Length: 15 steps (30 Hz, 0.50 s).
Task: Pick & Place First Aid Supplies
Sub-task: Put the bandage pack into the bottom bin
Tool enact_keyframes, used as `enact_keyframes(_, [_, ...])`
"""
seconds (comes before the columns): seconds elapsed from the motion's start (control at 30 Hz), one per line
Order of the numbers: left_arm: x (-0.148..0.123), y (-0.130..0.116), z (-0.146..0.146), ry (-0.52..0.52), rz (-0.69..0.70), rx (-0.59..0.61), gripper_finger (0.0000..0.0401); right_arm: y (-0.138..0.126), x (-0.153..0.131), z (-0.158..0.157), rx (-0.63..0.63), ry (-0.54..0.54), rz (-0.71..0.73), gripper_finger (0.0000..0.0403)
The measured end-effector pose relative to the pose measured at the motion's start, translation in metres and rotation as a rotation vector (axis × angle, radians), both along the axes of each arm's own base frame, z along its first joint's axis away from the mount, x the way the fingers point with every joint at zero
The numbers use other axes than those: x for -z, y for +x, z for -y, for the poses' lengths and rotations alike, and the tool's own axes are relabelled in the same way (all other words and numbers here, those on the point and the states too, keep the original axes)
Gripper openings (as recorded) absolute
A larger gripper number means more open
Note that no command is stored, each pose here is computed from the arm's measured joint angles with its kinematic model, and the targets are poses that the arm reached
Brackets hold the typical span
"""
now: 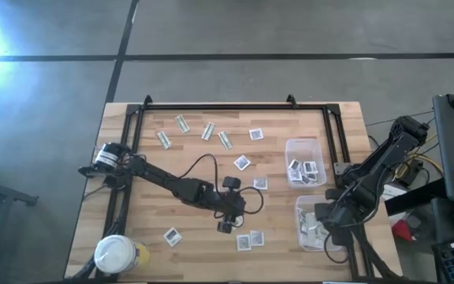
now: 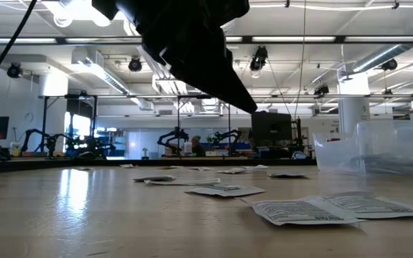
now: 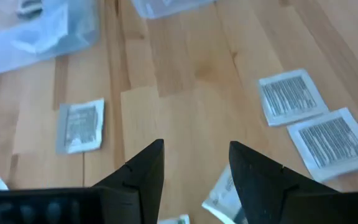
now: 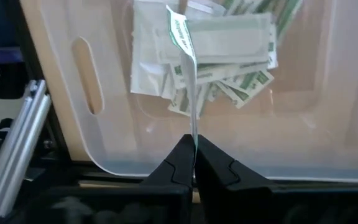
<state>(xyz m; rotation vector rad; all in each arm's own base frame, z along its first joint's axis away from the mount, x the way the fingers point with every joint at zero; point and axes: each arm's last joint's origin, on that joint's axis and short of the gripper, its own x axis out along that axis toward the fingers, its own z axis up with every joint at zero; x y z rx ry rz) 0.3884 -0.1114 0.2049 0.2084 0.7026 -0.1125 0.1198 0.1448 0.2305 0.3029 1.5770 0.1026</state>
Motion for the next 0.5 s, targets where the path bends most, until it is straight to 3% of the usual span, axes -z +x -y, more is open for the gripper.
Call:
enact_keyframes(0.27, [-0.022,-0.002,0.006,0.1,-0.085,-0.078,0.0174,0.004,0.002,-0.004,0.007,0.011,0.023,0.0008])
enact_keyframes(0.5, [-0.034,-0.004,0.013,0.1,-0.119,-0.092,0.0174,0.004,0.007,-0.004,0.007,0.0,0.014,0.0008])
